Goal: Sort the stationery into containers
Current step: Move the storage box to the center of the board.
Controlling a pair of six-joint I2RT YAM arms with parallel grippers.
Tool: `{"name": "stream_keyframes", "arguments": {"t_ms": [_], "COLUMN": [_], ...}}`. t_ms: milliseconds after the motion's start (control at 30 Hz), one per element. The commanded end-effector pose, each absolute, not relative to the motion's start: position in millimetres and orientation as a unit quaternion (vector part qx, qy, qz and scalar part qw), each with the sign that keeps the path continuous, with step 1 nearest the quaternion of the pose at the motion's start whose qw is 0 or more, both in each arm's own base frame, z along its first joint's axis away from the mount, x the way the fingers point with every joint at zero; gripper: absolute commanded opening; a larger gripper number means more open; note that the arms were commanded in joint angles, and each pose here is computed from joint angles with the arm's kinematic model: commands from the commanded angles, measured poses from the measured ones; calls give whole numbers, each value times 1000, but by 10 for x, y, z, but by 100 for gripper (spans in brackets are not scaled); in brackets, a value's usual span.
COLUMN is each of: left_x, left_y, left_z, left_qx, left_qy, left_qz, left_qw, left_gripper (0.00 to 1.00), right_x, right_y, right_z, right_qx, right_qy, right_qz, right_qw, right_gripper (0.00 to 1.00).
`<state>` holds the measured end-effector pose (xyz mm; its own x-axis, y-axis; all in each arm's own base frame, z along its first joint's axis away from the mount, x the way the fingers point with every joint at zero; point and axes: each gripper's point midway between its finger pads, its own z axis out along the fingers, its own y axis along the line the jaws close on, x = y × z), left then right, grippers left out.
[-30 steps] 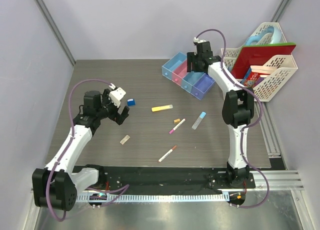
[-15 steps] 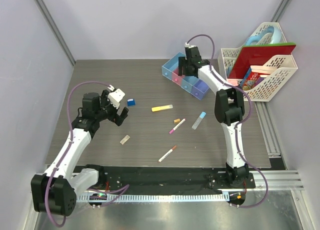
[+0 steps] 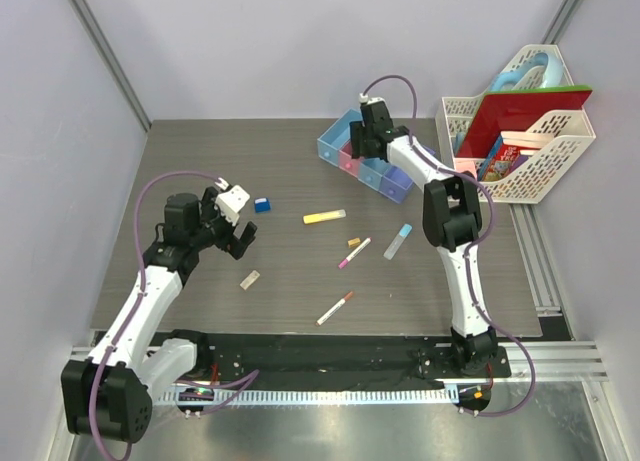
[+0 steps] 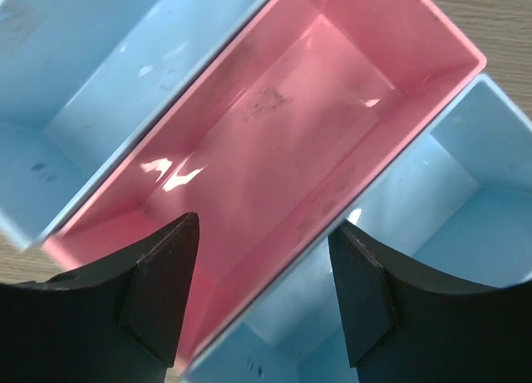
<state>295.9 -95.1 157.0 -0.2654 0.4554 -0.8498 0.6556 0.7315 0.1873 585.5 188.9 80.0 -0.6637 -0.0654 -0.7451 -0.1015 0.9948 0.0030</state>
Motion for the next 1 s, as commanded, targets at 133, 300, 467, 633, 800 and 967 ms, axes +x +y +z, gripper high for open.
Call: {"name": "stream_keyframes", "arguments": {"t_ms": [133, 300, 467, 633, 800, 967], "left_x": [2910, 2854, 2798, 2745, 2722, 2730], "left_y": [-970, -968, -959, -951, -944, -940], "left_z": [1601, 1601, 1547, 1506, 1473, 1402], "left_qx": [359, 357, 355, 352, 353, 365], "left_qy": [778, 778, 781, 783, 785, 782], "left_qz": [-101, -105, -106, -107, -106, -102], "left_qw": [505, 506, 502, 501, 498, 495], "left_gripper": [100, 100, 100, 100, 100, 100], "right_x": [5616, 5468, 5355, 5284, 5309, 5289], "right_y": [2316, 2602, 2874, 3133, 3272, 3300], "right_z": [587, 586, 607, 641, 746, 885], "right_qx": [-139, -186, -225, -245, -249, -258], "right_qy": [918, 911, 901, 893, 884, 879], "right_qz": [37, 43, 45, 47, 45, 32], "right_qw": [370, 365, 368, 376, 392, 401], "right_gripper": [69, 69, 69, 70, 69, 70]}}
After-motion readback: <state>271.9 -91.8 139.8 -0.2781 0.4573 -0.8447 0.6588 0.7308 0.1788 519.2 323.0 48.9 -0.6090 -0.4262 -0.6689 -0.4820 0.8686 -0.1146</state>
